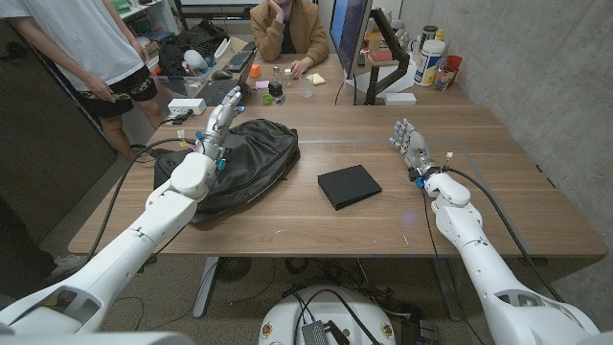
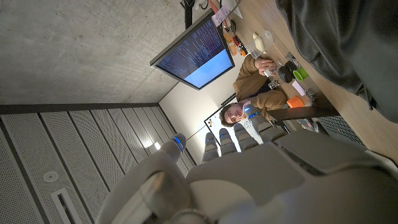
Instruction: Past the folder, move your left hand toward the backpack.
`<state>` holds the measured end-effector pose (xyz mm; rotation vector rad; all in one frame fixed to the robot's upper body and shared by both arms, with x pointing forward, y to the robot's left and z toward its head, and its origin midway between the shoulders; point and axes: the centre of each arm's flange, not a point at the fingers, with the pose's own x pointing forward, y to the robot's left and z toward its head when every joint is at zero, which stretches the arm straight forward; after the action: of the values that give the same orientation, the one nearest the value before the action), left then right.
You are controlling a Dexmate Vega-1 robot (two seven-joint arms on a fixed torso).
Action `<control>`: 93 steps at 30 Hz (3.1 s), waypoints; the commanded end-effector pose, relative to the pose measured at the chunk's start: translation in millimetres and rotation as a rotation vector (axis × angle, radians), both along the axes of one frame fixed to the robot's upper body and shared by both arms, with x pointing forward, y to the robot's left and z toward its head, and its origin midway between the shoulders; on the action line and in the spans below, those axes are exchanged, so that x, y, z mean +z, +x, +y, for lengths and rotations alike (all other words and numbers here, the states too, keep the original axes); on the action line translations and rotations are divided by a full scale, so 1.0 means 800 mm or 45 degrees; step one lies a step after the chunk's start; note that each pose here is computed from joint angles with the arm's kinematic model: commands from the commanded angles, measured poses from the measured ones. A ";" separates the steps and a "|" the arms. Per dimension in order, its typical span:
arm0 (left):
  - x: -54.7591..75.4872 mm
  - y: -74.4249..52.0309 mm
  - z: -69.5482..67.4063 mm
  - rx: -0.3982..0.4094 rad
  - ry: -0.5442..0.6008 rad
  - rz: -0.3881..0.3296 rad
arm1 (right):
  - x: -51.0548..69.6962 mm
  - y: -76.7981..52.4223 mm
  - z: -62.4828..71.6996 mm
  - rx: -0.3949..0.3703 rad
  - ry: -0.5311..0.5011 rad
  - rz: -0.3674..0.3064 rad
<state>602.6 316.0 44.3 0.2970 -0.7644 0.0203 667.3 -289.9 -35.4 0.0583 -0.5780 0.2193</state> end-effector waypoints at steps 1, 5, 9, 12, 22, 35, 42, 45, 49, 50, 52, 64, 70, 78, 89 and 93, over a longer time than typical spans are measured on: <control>0.004 -0.010 0.000 0.082 0.062 -0.020 | -0.002 -0.002 -0.001 0.000 0.000 0.003; 0.005 -0.012 0.000 0.103 0.080 -0.026 | -0.002 -0.002 -0.001 0.001 0.001 0.003; 0.006 -0.012 -0.001 0.106 0.080 -0.029 | -0.003 -0.002 -0.001 0.002 0.002 0.004; 0.007 -0.013 -0.001 0.110 0.081 -0.032 | -0.003 -0.002 -0.002 0.001 0.002 0.005; 0.011 -0.018 -0.001 0.168 0.123 -0.049 | -0.003 -0.001 -0.002 0.003 0.003 0.005; 0.014 -0.021 0.000 0.182 0.137 -0.059 | -0.003 0.000 -0.002 0.003 0.005 0.005; 0.017 -0.023 -0.001 0.209 0.162 -0.068 | -0.004 0.000 -0.003 0.002 0.007 0.006; 0.017 -0.024 -0.002 0.222 0.173 -0.070 | -0.004 0.001 -0.003 0.002 0.008 0.008; 0.019 -0.025 -0.002 0.256 0.204 -0.072 | -0.005 0.001 -0.003 0.003 0.007 0.009; 0.019 -0.026 -0.002 0.266 0.212 -0.072 | -0.005 0.001 -0.003 0.003 0.006 0.009; 0.020 -0.027 -0.002 0.281 0.227 -0.074 | -0.005 0.001 -0.003 0.003 0.006 0.009; 0.022 -0.031 -0.004 0.306 0.255 -0.079 | -0.006 0.003 -0.003 0.005 0.006 0.014; 0.023 -0.034 -0.004 0.339 0.285 -0.085 | -0.005 0.003 -0.003 0.005 0.005 0.013; 0.024 -0.039 -0.005 0.381 0.326 -0.094 | -0.005 0.004 -0.001 0.009 0.000 0.015; 0.026 -0.041 -0.004 0.402 0.346 -0.096 | -0.005 0.005 0.000 0.011 -0.002 0.018; 0.027 -0.042 -0.005 0.427 0.367 -0.096 | -0.005 0.006 0.000 0.011 -0.004 0.021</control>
<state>571.8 311.9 63.6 0.6565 -0.7888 0.2170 670.8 -290.6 -38.5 0.0618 -0.5677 0.2249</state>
